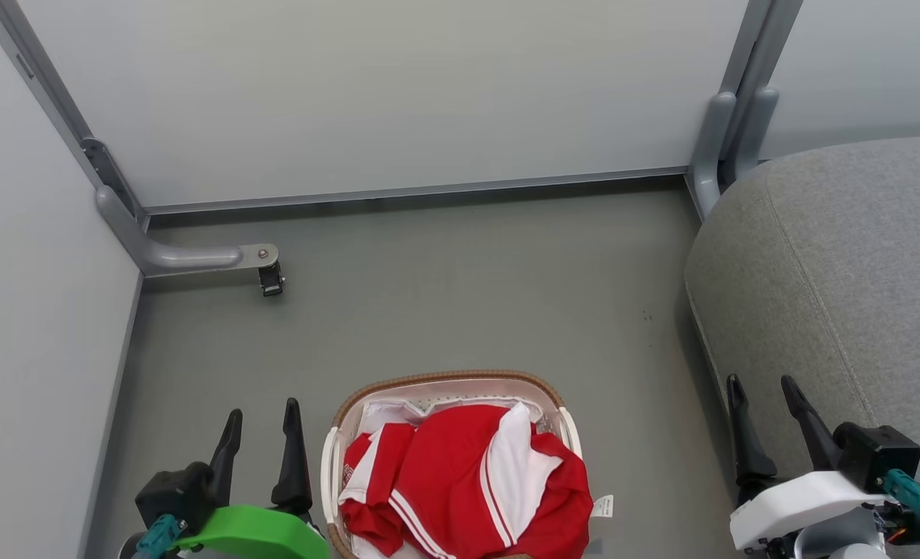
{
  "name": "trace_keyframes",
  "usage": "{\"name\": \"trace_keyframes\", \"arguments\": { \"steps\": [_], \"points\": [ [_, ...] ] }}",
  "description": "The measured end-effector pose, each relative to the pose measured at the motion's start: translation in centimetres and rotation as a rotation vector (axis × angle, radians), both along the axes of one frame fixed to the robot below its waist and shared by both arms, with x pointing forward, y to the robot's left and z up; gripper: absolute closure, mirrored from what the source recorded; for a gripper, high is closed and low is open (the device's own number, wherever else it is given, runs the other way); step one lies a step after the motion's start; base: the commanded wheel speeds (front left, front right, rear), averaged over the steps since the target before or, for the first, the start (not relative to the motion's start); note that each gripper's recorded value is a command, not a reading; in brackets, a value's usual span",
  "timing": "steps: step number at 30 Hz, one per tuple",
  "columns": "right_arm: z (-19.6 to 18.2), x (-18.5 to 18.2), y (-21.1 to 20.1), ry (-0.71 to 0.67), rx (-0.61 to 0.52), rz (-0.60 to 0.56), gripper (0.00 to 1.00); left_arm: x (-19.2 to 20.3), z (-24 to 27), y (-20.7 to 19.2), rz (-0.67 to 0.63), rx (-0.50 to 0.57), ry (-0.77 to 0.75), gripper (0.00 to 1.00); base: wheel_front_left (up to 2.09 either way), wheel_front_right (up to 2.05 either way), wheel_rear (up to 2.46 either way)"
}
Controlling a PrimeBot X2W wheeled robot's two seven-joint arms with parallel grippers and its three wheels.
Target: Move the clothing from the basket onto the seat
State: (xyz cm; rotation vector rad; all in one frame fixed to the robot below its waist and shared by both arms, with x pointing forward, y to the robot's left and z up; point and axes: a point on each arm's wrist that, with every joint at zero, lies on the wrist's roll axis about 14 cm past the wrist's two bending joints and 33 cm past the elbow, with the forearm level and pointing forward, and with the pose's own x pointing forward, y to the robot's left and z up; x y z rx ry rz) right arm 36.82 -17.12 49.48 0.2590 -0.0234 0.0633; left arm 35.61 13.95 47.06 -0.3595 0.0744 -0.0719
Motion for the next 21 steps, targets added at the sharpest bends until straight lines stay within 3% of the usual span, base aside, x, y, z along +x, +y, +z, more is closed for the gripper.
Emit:
{"name": "trace_keyframes", "arguments": {
  "steps": [21],
  "points": [
    [0.30, -0.07, 0.68, -0.035, -0.151, 0.033, 0.00, -0.62, -0.96, -0.36, -0.016, 0.122, 0.000, 0.00, 0.00, 0.00, 0.00]
  ]
}}
